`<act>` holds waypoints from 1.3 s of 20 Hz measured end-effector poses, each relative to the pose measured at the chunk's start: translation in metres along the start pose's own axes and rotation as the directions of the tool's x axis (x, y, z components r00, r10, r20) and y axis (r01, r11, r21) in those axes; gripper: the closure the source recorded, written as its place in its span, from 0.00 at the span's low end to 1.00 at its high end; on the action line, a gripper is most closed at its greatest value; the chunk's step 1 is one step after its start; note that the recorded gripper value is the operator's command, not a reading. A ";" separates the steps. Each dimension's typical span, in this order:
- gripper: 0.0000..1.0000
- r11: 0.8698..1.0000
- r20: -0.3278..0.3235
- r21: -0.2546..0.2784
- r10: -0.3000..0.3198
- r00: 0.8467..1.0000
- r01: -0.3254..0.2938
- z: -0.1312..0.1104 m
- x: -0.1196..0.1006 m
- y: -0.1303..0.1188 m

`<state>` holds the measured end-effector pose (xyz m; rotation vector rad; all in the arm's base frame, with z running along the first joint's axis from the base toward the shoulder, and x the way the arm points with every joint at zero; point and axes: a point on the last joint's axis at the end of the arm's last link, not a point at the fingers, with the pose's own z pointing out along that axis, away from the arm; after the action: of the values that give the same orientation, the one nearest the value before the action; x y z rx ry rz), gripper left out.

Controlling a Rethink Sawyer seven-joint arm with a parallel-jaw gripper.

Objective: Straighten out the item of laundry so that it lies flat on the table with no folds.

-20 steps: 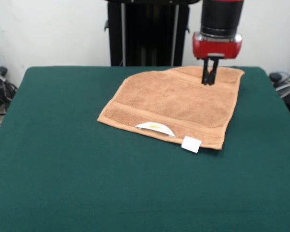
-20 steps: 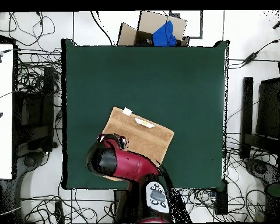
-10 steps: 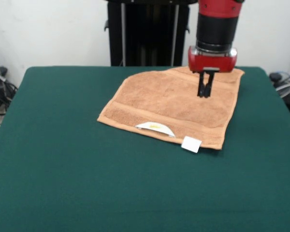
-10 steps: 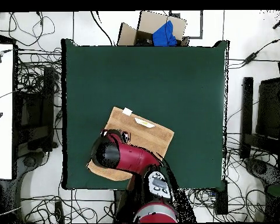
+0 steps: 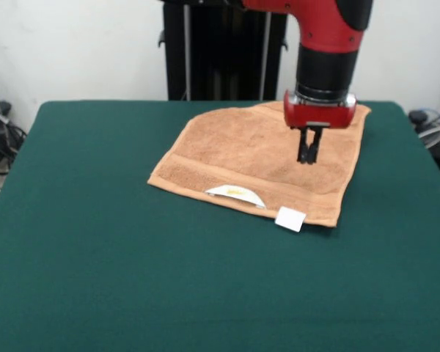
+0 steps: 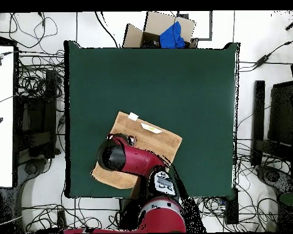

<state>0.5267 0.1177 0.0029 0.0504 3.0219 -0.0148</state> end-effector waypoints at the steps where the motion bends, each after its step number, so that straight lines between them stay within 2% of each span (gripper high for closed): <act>1: 1.00 1.000 -0.001 0.002 -0.002 1.000 0.002 0.001 0.000 0.000; 15: 1.00 0.998 -0.011 0.016 -0.054 0.998 0.055 0.032 0.013 0.022; 26: 1.00 0.997 -0.020 0.023 -0.067 0.998 0.068 0.054 0.015 0.024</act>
<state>0.5194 0.1420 -0.0522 -0.0495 3.0416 -0.0564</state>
